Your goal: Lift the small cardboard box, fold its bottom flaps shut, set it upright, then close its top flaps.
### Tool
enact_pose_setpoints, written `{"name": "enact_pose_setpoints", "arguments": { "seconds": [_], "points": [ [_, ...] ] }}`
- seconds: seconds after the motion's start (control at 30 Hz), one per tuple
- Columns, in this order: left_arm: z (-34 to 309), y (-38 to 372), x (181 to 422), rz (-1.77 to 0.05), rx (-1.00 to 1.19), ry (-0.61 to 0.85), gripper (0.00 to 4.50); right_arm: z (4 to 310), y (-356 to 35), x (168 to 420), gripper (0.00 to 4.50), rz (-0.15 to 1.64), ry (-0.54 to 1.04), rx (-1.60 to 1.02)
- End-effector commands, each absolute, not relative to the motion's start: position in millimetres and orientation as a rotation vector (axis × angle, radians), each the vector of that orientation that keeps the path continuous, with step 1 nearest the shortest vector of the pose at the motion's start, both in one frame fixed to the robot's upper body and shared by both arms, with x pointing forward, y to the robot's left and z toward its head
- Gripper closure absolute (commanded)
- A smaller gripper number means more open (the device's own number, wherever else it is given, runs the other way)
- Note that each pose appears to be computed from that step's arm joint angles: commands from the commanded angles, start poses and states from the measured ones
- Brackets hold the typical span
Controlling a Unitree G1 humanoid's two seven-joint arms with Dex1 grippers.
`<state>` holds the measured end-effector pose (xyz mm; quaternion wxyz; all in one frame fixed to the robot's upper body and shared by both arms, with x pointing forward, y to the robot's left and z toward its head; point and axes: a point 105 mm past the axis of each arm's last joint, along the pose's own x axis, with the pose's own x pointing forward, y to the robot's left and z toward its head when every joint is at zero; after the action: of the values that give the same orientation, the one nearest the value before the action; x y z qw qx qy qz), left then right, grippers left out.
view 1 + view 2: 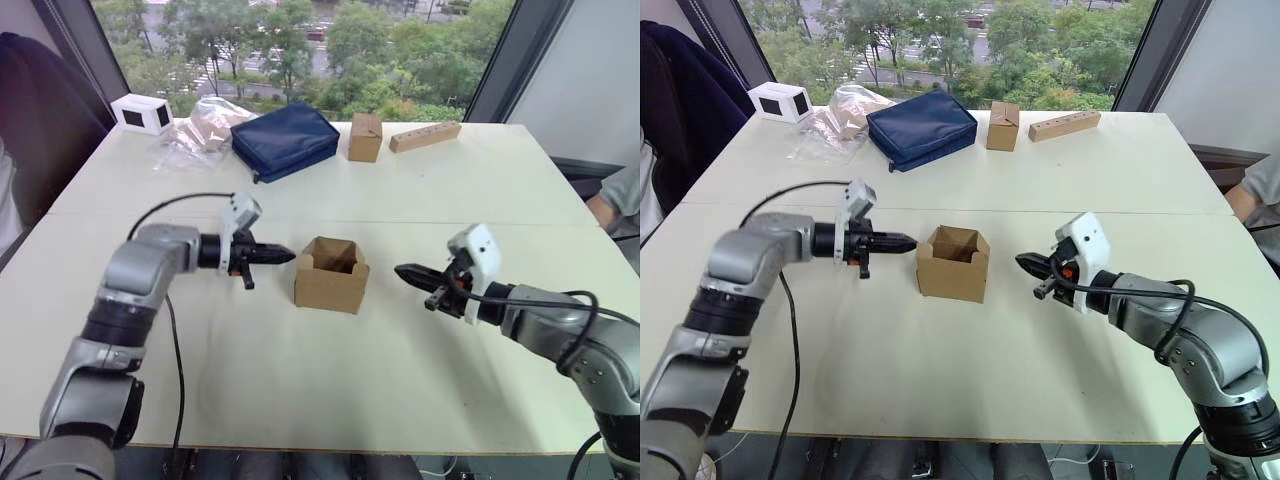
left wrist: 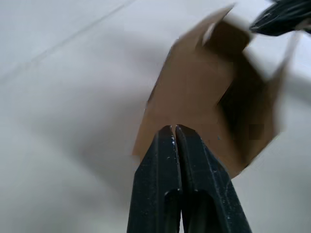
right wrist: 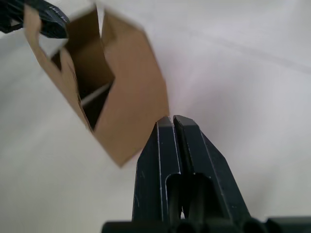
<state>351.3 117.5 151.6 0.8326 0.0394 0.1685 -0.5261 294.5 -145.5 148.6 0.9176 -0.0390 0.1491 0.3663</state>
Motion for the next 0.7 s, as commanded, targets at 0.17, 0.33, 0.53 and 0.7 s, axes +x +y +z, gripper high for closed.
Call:
{"name": "enact_pose_setpoints", "arguments": {
  "seconds": [0.17,0.33,0.53,0.7],
  "points": [
    [133.8,106.9,350.2,-1.075,0.073,0.34,4.43,126.5,-123.3,298.1,4.5,0.841,0.375,-0.114],
    [121.0,102.0,340.9,-1.096,0.068,0.401,4.43,118.9,-114.0,294.9,4.5,0.886,0.407,-0.111],
    [111.0,98.3,323.9,-1.147,0.043,0.481,4.43,122.9,-108.4,288.3,4.5,0.926,0.422,-0.069],
    [115.8,93.5,314.4,-1.188,0.008,0.507,4.43,129.2,-108.5,284.7,4.5,0.934,0.43,0.003]
  ]
}}
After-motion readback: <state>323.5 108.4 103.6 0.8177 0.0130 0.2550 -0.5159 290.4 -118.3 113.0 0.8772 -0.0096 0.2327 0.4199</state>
